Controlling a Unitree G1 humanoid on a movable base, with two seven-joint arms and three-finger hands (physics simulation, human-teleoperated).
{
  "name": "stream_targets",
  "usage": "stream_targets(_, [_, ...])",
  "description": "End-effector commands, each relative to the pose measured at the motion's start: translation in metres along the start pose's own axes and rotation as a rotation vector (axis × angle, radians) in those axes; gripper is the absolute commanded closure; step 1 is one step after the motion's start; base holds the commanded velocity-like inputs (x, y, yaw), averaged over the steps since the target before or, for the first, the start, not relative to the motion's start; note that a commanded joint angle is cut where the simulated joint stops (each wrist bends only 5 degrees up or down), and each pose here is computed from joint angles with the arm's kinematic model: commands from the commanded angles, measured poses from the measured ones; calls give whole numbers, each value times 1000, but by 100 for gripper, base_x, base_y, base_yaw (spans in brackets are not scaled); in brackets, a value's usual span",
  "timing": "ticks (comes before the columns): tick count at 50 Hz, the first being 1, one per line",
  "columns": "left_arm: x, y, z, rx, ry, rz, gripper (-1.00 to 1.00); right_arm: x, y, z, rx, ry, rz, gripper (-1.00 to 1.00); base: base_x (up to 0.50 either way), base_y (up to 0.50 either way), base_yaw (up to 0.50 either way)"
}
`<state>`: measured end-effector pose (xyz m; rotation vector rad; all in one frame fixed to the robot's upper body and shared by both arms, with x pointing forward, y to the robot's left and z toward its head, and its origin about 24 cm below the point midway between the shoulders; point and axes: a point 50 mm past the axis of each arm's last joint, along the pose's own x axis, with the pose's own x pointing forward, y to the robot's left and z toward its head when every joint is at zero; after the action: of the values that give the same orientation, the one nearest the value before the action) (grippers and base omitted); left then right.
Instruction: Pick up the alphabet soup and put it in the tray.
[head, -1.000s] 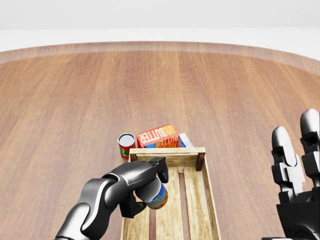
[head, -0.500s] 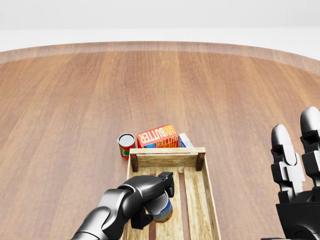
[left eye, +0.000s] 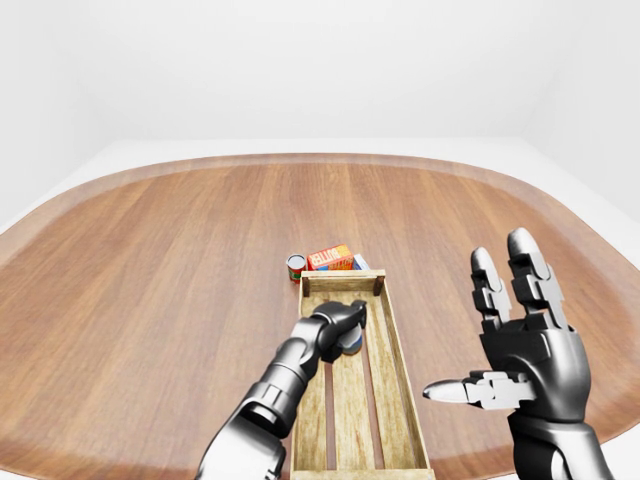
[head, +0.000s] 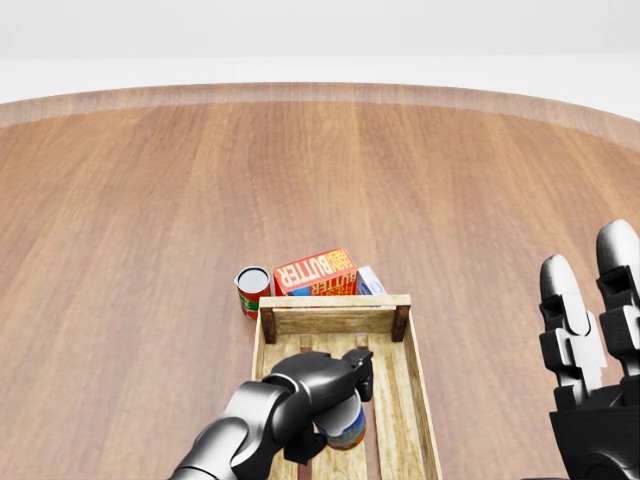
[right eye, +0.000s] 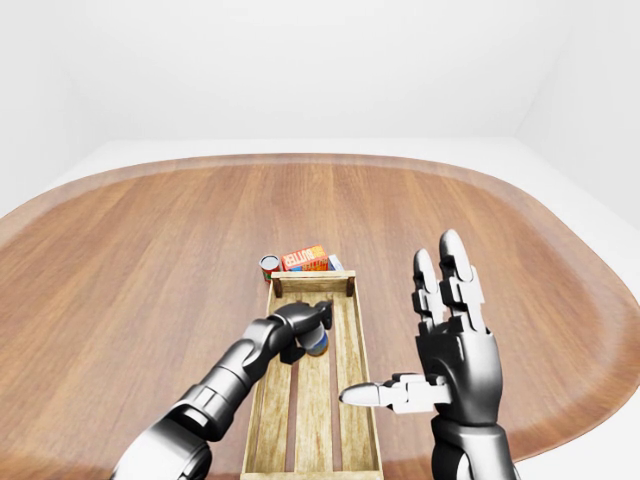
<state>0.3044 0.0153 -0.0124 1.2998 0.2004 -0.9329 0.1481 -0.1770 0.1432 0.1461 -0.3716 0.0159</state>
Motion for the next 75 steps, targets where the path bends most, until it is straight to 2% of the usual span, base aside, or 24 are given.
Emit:
stream_targets(1, [3, 0, 2, 45, 16, 12, 100, -1, 0, 0, 1, 1, -2, -100, 0, 0, 0])
stream_targets(7, [6, -6, 0, 66, 30, -6, 100, -2, 0, 1, 0, -2, -3, -100, 0, 0, 0])
stream_targets(20, [8, -4, 1, 63, 33, -18, 100, -3, -1, 1, 2, 2, -4, -100, 0, 0, 0])
stream_targets(43, [10, -4, -3, 31, 48, -38, 97, -2, 0, 5, -2, -16, 0, -100, 0, 0, 0])
stream_targets(44, [11, -5, -3, 30, 49, -42, 93, -2, 1, 5, -2, -15, 1, -100, 0, 0, 0])
stream_targets(45, [11, -6, -3, 33, 51, -38, 11, -2, 1, 5, -3, -15, 1, -100, 0, 0, 0])
stream_targets(46, [11, -6, -4, 34, 53, -37, -100, -2, 1, 6, -3, -16, 1, -100, 0, 0, 0])
stream_targets(64, [11, -5, -2, 36, 45, -28, -100, -5, 1, 3, 4, 4, 2, -100, 0, 0, 0])
stream_targets(74, [-1, 36, 1, 13, 3, 103, -100, -5, 2, -2, 11, 24, 5, -100, 0, 0, 0])
stream_targets(75, [-9, 54, 2, 2, -20, 160, -100, -5, 2, -2, 11, 25, 5, -100, 0, 0, 0])
